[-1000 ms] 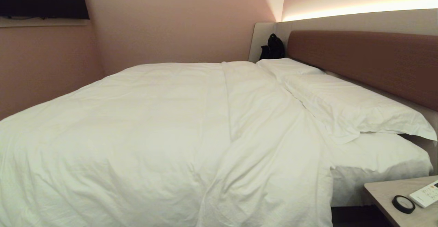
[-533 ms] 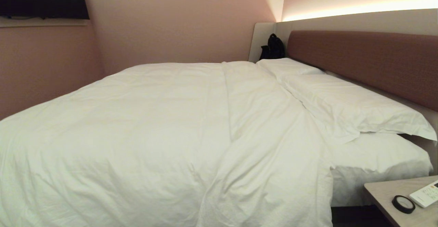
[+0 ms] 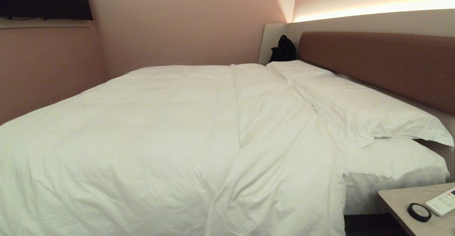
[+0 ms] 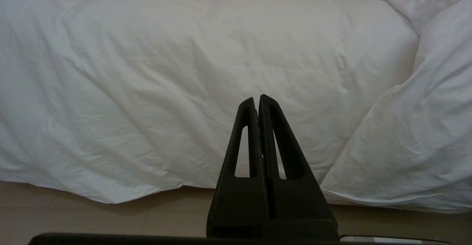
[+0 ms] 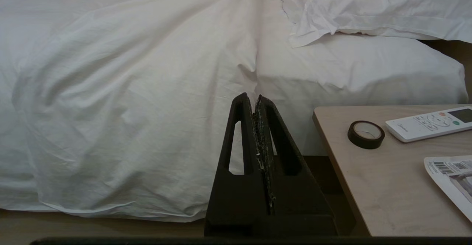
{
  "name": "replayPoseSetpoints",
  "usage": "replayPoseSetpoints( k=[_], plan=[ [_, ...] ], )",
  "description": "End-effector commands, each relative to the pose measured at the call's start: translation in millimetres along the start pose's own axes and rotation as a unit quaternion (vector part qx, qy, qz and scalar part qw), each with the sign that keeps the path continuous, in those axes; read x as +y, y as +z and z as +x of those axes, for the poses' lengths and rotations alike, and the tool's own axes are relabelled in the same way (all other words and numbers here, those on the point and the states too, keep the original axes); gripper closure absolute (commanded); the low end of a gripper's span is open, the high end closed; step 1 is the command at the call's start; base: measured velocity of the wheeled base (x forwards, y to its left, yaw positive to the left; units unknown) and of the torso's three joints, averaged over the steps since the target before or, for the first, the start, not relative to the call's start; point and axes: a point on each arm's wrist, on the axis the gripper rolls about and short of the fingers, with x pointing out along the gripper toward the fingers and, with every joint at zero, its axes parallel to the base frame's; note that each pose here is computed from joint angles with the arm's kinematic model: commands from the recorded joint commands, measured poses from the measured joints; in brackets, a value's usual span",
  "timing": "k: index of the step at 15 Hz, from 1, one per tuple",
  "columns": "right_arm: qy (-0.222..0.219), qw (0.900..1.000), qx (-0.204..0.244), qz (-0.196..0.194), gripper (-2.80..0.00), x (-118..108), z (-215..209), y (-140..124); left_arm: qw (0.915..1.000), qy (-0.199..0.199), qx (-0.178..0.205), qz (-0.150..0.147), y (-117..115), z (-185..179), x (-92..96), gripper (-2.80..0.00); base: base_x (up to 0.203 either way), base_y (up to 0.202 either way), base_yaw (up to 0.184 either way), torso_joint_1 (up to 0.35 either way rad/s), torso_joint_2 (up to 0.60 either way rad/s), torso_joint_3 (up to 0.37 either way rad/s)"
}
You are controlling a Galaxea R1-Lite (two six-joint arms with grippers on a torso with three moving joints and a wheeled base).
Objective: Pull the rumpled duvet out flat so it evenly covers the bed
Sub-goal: Flatten the corners of the folded blanket
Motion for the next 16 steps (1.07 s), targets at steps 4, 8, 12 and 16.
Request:
replayPoseSetpoints(
  k=[4,8,12,16],
  plan=[
    [0.0,1.0,0.0,0.0,0.0,0.0,0.1,0.1,1.0,0.0,0.0,0.0,-0.1,0.0,0.0,0.0,0.0,0.0,0.0,0.0,0.0,0.0],
    [0.0,1.0,0.0,0.0,0.0,0.0,0.1,0.1,1.0,0.0,0.001,0.0,-0.2,0.0,0.0,0.0,0.0,0.0,0.0,0.0,0.0,0.0],
    [0.0,1.0,0.0,0.0,0.0,0.0,0.1,0.1,1.0,0.001,0.0,0.001,-0.2,0.0,0.0,0.0,0.0,0.0,0.0,0.0,0.0,0.0],
    [0.0,1.0,0.0,0.0,0.0,0.0,0.1,0.1,1.0,0.0,0.0,0.001,0.2,-0.1,0.0,0.0,0.0,0.0,0.0,0.0,0.0,0.0]
  ],
)
